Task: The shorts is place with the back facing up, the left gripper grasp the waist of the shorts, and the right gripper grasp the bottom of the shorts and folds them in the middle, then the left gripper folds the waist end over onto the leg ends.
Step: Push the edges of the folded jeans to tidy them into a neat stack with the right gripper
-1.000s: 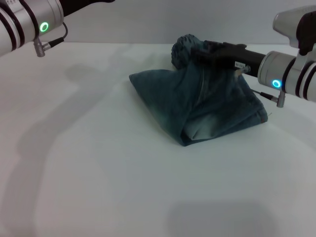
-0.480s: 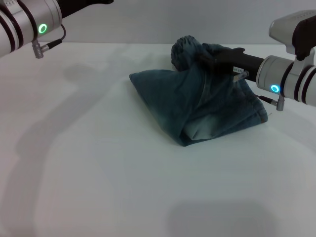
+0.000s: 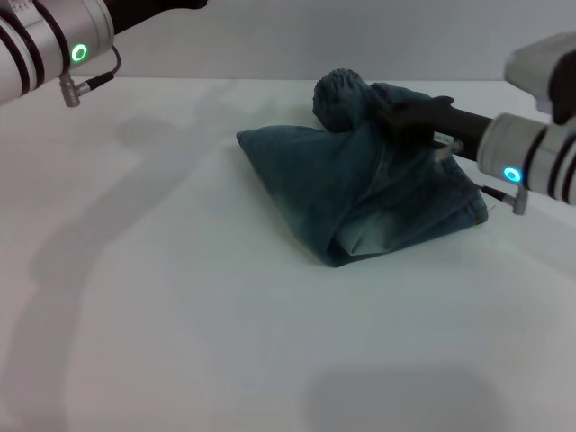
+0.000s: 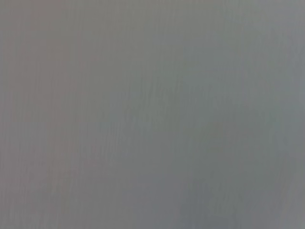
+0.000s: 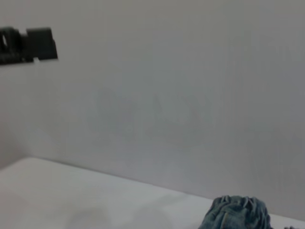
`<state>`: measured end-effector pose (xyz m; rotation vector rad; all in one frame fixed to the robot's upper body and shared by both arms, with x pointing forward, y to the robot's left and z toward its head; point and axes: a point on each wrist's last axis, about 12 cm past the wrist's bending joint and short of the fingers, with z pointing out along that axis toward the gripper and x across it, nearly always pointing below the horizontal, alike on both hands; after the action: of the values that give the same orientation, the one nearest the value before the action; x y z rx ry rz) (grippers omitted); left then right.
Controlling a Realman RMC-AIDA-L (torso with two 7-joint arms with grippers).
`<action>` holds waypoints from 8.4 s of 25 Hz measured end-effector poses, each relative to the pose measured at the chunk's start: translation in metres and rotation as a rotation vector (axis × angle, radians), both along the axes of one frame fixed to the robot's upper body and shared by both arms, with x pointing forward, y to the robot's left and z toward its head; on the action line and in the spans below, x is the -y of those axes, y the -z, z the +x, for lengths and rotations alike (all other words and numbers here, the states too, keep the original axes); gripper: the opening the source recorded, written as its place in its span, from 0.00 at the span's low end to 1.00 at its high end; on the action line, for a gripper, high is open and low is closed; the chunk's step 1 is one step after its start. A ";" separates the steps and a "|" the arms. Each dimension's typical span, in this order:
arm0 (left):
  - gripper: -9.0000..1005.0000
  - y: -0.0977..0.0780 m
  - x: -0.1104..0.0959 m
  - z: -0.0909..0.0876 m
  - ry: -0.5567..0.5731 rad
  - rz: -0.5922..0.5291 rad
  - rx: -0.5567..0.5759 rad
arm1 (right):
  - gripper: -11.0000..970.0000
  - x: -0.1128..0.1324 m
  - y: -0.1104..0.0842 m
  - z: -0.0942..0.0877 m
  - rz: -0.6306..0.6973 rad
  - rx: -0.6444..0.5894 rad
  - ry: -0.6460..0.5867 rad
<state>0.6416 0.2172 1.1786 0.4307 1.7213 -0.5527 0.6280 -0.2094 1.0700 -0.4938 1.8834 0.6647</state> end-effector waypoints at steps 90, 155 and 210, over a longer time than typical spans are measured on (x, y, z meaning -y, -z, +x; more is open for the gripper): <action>0.81 0.009 0.009 0.010 0.017 0.017 -0.035 | 0.05 0.113 0.084 -0.149 -0.042 0.133 0.374; 0.81 0.010 0.011 0.008 0.031 0.018 -0.038 | 0.60 0.078 0.047 -0.071 -0.024 0.239 0.327; 0.81 0.014 0.009 0.005 0.039 0.008 -0.059 | 0.60 0.124 0.074 -0.214 0.000 0.337 0.322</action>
<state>0.6467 0.2080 1.1643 0.4586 1.7750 -0.5916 0.4141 -0.3334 0.9963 -0.2727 1.5950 0.3429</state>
